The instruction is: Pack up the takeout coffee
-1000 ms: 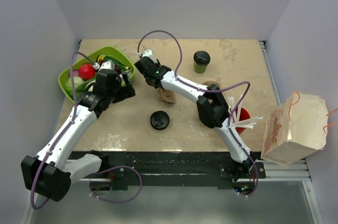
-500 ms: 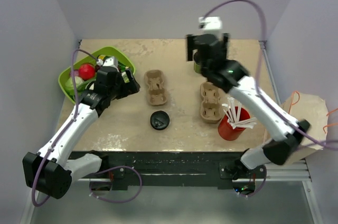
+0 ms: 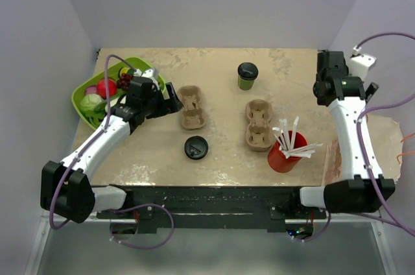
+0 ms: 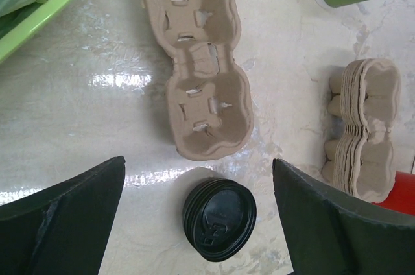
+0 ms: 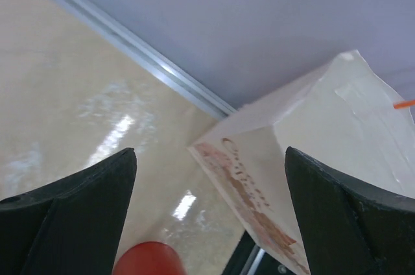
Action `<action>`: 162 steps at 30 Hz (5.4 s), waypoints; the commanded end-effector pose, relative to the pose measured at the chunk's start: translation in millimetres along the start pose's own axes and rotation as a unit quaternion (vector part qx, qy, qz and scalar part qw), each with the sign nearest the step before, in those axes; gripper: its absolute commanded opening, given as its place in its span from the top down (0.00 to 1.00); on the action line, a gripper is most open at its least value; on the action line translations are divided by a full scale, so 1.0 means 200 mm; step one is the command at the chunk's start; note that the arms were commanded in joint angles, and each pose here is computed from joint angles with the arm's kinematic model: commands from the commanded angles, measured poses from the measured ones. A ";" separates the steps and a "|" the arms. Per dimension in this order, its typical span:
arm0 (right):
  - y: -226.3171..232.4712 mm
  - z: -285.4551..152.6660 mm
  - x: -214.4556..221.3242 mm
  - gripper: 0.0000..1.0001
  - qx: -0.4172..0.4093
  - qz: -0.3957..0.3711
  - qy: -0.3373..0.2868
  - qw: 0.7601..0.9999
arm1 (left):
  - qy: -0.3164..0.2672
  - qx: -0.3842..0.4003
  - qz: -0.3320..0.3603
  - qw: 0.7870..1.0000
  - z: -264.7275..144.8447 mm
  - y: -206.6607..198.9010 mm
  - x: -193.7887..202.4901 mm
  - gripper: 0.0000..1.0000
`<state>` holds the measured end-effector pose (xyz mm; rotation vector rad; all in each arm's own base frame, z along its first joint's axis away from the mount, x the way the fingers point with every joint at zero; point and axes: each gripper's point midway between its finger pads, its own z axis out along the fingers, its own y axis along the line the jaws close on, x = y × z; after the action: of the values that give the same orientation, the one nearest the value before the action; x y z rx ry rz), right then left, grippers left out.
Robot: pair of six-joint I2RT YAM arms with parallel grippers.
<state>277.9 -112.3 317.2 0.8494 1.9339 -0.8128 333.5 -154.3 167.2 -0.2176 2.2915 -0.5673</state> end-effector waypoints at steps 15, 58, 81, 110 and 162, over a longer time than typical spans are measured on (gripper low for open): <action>-0.32 0.17 0.31 0.30 0.102 0.025 0.068 0.992 | 0.022 0.059 0.005 0.998 0.02 -0.12 -0.01 0.00; 0.75 -1.02 -0.94 1.00 -0.378 -0.075 -0.329 0.862 | -0.023 0.019 0.008 1.000 -0.10 -0.05 -0.07 0.00; 1.51 -1.35 -0.11 1.00 -0.488 -0.222 -0.209 0.818 | -0.002 -0.034 -0.032 0.999 -0.10 0.08 0.05 0.00; 2.07 -1.35 0.30 1.00 -0.513 -0.202 -0.113 0.827 | 0.040 -0.094 -0.049 0.994 0.18 0.21 0.17 0.04; 1.60 -1.35 -0.35 0.18 -0.483 -0.124 -0.256 0.828 | 0.027 -0.067 -0.054 0.996 0.28 0.10 0.07 0.03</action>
<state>451.9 285.5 413.2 -0.1758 1.6926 0.0461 347.4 -152.5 93.6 -0.4096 2.4456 -0.4459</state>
